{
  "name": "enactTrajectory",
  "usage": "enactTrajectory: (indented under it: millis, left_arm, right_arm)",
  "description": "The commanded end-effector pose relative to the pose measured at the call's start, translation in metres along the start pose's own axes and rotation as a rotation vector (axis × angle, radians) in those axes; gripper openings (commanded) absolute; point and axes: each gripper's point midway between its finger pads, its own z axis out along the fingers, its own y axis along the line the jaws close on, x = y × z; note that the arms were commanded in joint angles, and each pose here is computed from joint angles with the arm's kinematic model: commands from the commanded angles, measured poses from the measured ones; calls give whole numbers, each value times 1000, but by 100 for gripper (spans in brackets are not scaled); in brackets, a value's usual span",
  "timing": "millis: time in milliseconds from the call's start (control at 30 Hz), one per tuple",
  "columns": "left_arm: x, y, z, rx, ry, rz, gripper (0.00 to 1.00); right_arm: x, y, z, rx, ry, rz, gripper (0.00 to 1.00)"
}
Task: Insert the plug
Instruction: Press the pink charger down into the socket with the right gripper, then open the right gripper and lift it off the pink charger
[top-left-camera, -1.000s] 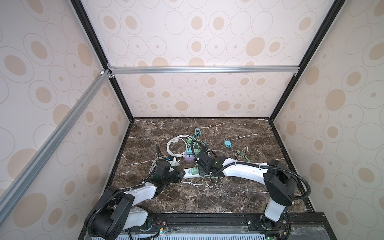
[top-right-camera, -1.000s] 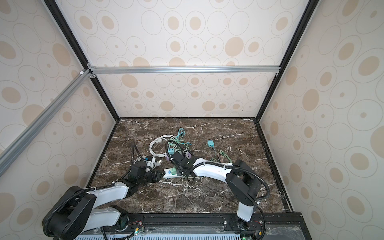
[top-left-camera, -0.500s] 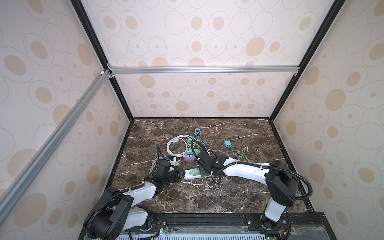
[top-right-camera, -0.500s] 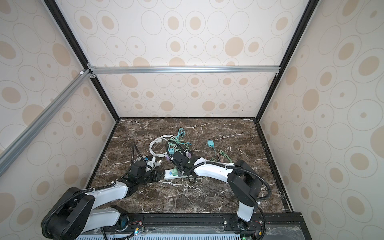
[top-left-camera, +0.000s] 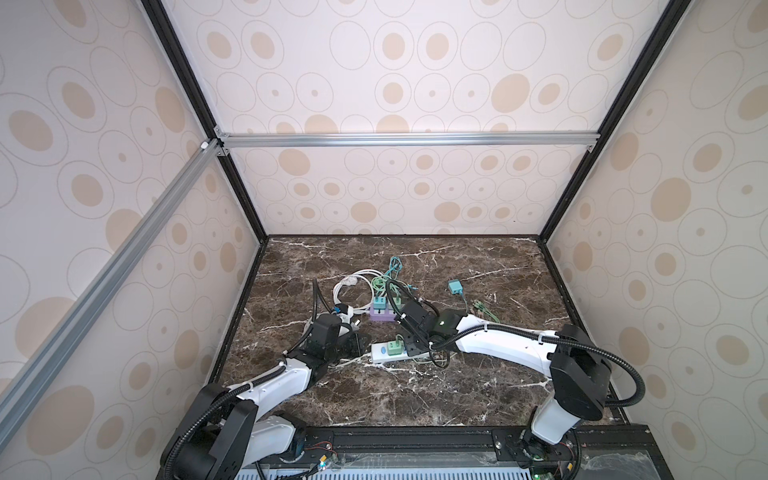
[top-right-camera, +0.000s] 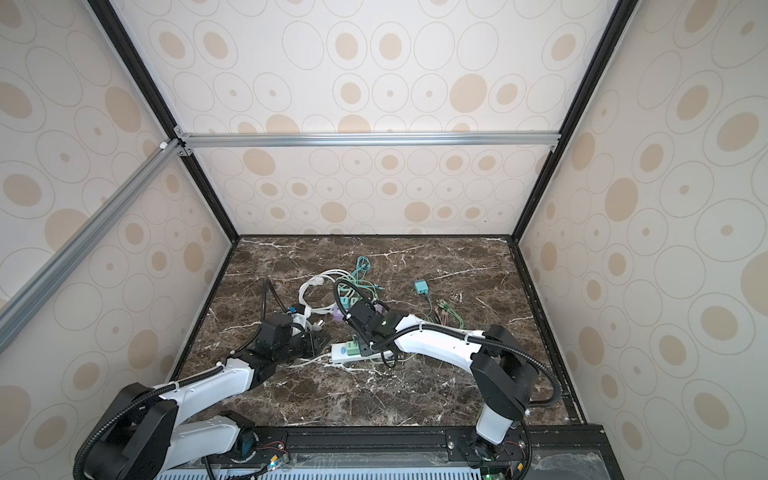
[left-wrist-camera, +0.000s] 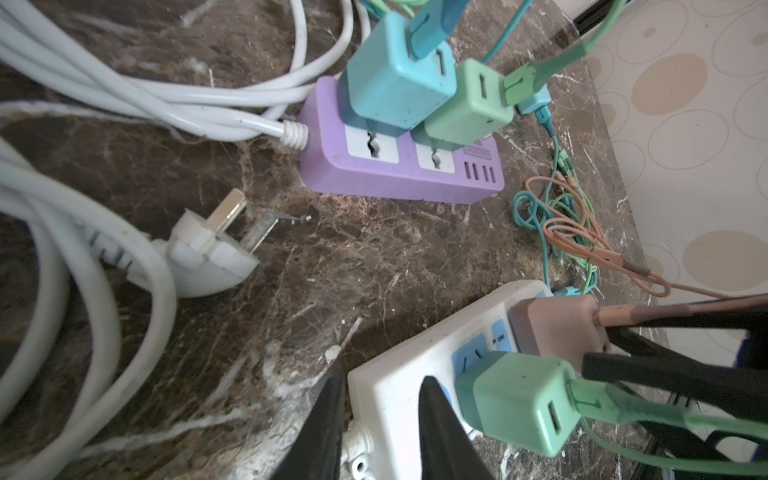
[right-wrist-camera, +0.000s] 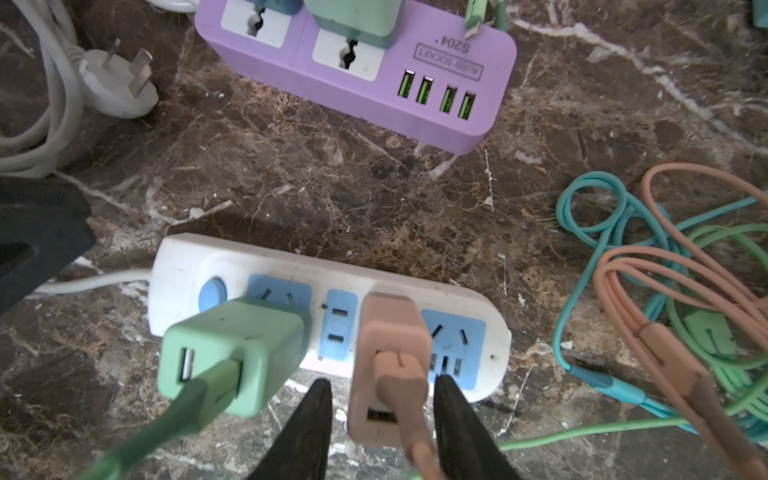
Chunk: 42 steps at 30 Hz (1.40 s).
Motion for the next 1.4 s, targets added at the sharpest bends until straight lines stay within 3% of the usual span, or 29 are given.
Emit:
enactTrajectory:
  millis: [0, 333, 500, 667, 767, 967, 1067, 1233, 1367]
  left_arm:
    - [-17, -8, 0, -13, -14, 45, 32]
    - [-40, -19, 2, -21, -18, 77, 33]
    - [-44, -23, 3, -15, -16, 75, 33]
    - [-48, -25, -5, -21, -30, 84, 34]
    - [-52, -24, -11, -32, -39, 91, 36]
    - [-57, -22, -20, -45, -57, 101, 36]
    - [-57, -22, -23, -43, -64, 103, 36]
    - [-59, -24, -26, -36, -77, 103, 36]
    - [-59, -25, -27, -32, -79, 105, 36]
  right_arm:
    - [12, -5, -15, -23, 27, -16, 48]
    - [37, 4, -45, -198, 59, -128, 62]
    - [42, 13, -45, -249, 94, -165, 62]
    - [47, 57, -78, -564, 60, -262, 60]
    - [45, 60, -99, -621, 18, -311, 56]
    - [12, 38, -140, -636, -174, -276, 53]
    - [-12, 9, -148, -546, -284, -194, 49]
    - [-25, -53, -121, -308, -277, -39, 38]
    - [-28, -71, -89, -296, -239, 56, 31]
